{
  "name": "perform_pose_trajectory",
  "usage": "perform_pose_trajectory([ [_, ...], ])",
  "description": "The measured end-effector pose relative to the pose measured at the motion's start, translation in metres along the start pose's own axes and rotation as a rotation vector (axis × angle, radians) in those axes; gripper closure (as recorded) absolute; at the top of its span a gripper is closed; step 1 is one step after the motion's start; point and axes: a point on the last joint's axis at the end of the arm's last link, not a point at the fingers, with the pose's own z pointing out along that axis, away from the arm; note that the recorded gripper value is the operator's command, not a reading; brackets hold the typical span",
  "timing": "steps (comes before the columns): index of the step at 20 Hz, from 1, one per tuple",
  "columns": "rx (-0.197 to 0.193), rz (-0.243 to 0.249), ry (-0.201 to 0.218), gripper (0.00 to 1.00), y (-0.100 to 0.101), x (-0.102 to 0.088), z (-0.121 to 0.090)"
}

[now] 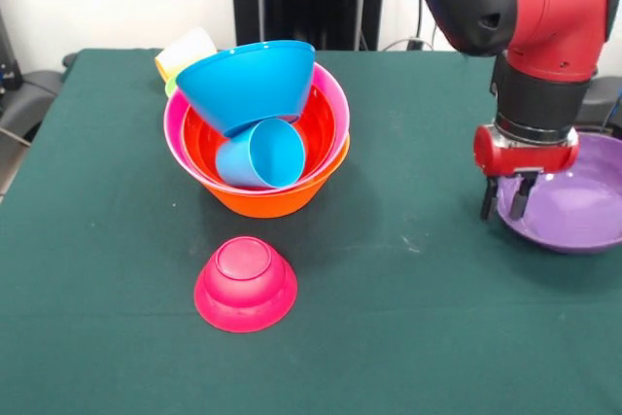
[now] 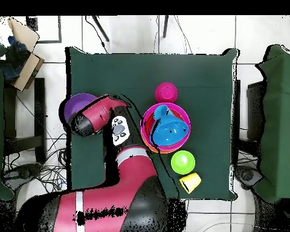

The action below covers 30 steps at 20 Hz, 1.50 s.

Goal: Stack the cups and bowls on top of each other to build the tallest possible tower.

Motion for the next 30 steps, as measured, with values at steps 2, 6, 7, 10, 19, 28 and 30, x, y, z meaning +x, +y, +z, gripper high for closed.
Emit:
perform_pose_trajectory([
  [2, 0.006, -0.003, -0.025, 1.00, -0.001, -0.008, -0.004],
  [6, 0.019, -0.011, -0.053, 1.00, -0.002, -0.014, -0.005],
  [7, 0.022, -0.012, -0.055, 1.00, -0.003, -0.015, -0.005],
  [10, 0.036, -0.014, -0.057, 1.00, -0.008, -0.014, -0.006],
  [19, 0.026, 0.061, -0.074, 1.00, -0.028, -0.030, -0.060],
  [28, 0.033, 0.316, -0.018, 1.00, -0.118, -0.087, -0.181],
  [30, 0.039, 0.338, -0.013, 1.00, -0.133, -0.099, -0.195],
])
